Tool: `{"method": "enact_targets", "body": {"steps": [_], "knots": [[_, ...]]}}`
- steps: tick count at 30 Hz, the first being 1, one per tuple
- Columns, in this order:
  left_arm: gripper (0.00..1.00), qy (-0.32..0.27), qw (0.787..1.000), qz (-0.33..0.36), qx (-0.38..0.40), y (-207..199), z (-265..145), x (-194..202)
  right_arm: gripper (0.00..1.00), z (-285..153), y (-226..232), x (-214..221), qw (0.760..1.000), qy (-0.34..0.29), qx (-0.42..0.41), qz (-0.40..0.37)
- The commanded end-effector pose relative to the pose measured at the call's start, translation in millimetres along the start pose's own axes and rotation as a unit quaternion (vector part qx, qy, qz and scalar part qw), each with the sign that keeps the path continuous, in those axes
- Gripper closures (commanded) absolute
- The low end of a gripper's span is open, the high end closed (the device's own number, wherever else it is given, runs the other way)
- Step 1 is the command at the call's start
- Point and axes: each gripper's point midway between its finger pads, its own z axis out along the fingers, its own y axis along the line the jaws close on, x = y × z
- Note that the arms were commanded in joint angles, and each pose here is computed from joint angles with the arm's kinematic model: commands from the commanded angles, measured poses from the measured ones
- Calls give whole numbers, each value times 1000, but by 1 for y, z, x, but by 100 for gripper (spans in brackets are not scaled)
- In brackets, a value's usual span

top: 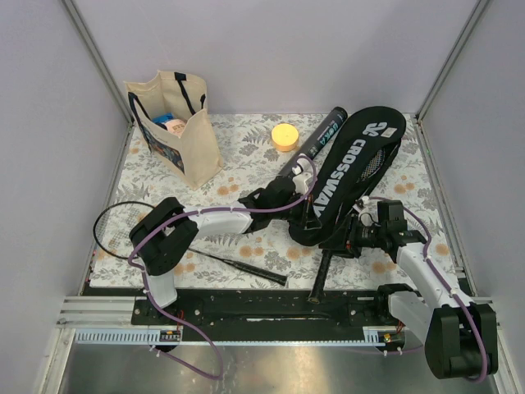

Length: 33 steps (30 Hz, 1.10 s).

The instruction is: Pack up the badminton gear

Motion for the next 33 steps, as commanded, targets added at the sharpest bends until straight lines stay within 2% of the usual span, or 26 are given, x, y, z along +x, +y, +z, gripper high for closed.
{"method": "enact_targets", "body": {"steps": [1,4,8,19,29,33], "knots": [[100,-31,997,38,64,-34,-14,-20,98,-3,22,-12,997,1,-41,-66],[100,-22,997,39,63,-30,-14,-13,96,-3,16,-23,997,3,0,-71],[100,-13,997,38,71,-29,-14,-5,96,-3,20,-37,996,5,13,-87],[100,-24,997,54,57,-30,-20,-13,94,-8,-6,-72,997,-36,47,-46],[100,-21,997,54,50,-28,-20,-13,93,0,-18,-97,997,-60,39,-22],[100,-16,998,53,40,-22,-19,-4,98,-4,-21,-106,997,-74,32,4]]}}
